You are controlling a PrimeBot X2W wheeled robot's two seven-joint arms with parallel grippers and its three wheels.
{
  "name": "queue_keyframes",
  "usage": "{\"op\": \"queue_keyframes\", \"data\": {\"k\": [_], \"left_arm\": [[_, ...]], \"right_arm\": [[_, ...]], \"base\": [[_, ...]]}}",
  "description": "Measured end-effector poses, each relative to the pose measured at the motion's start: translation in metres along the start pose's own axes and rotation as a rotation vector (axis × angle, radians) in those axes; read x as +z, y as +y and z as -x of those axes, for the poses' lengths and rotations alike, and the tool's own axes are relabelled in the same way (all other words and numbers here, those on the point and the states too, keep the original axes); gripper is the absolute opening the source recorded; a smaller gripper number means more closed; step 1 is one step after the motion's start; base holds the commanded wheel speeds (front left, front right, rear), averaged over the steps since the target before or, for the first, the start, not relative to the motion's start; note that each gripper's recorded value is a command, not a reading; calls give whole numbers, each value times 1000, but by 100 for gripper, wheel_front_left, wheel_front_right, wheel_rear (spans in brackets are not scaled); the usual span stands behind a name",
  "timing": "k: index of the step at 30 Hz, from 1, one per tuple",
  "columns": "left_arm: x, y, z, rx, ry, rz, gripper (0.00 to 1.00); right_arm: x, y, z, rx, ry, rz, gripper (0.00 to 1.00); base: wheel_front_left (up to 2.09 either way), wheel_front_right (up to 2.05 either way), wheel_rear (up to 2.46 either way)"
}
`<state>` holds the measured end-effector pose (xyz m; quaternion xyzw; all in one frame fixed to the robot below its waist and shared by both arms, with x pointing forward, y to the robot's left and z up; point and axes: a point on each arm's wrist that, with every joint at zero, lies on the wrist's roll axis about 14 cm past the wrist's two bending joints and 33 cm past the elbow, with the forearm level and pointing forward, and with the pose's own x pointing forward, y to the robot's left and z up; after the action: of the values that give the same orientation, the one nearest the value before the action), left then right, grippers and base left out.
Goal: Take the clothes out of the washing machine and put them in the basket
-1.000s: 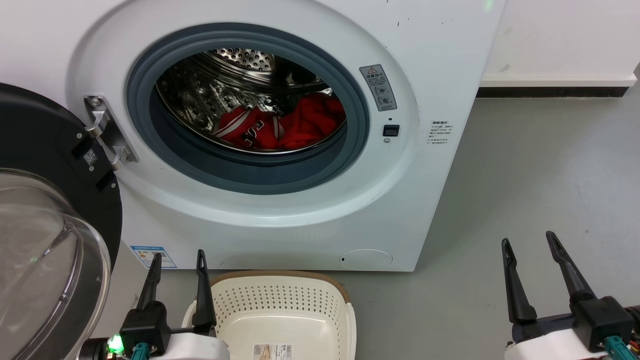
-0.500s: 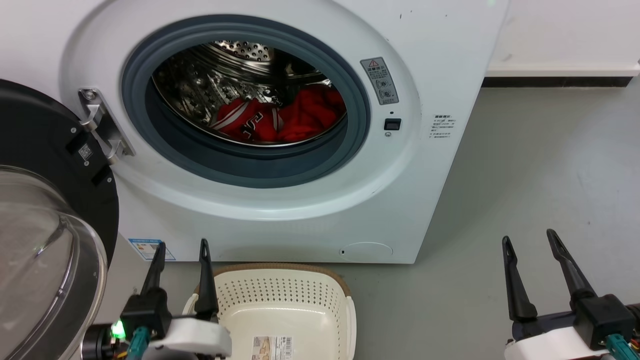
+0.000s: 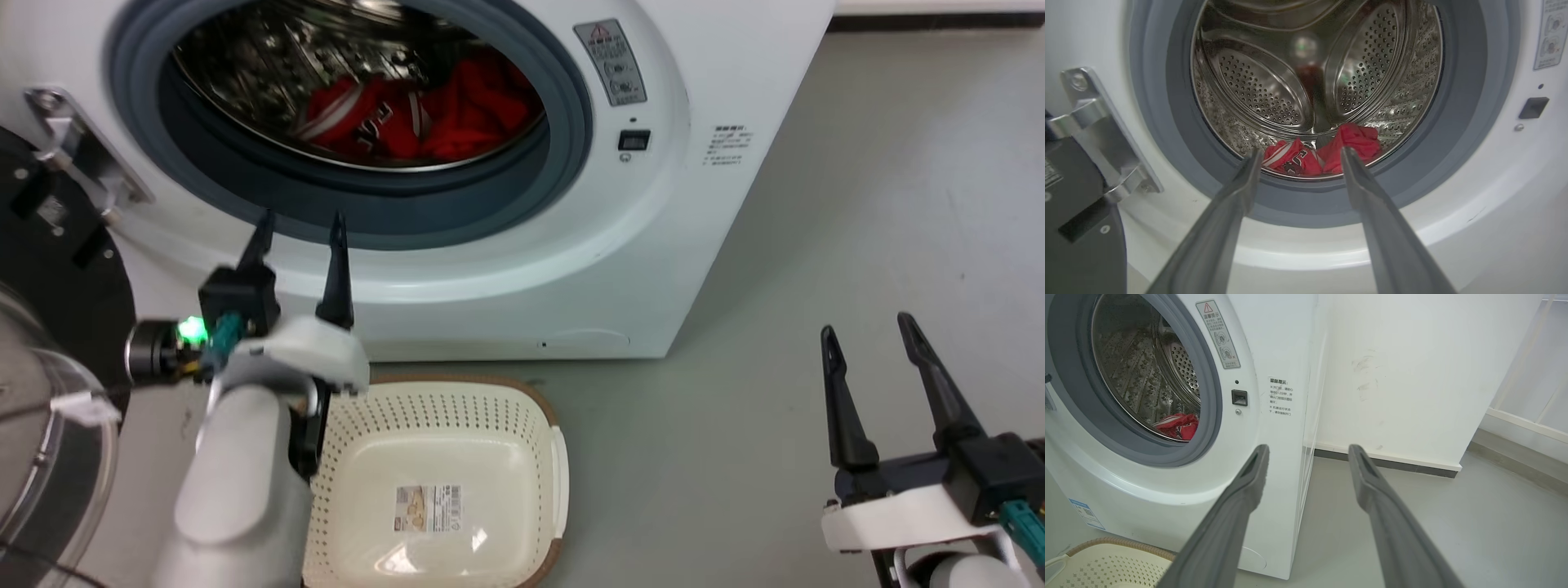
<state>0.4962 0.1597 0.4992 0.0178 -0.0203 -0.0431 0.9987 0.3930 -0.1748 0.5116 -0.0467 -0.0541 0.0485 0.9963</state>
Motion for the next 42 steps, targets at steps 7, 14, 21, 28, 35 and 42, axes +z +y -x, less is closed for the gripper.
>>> {"op": "queue_keyframes", "data": {"k": [7,14,21,28,35,42], "left_arm": [[-31,-10,-85,-81,116,-78,100],[-56,-2,-143,-95,219,-102,100],[-79,15,-194,-87,306,-147,100],[-109,21,-233,-94,407,-182,100],[-147,16,-253,-114,530,-210,100],[-179,16,-261,-107,683,-222,100]], "right_arm": [[-25,-11,-26,-26,42,-1,100],[-46,-22,-44,-50,71,-8,100],[-74,-31,-55,-72,121,-14,100],[-103,-38,-62,-90,172,-15,100],[-127,-43,-64,-101,217,-19,100],[-141,-47,-64,-111,244,-25,100]], "base": [[0,0,0],[0,0,0],[0,0,0],[0,0,0],[0,0,0],[0,0,0]]}}
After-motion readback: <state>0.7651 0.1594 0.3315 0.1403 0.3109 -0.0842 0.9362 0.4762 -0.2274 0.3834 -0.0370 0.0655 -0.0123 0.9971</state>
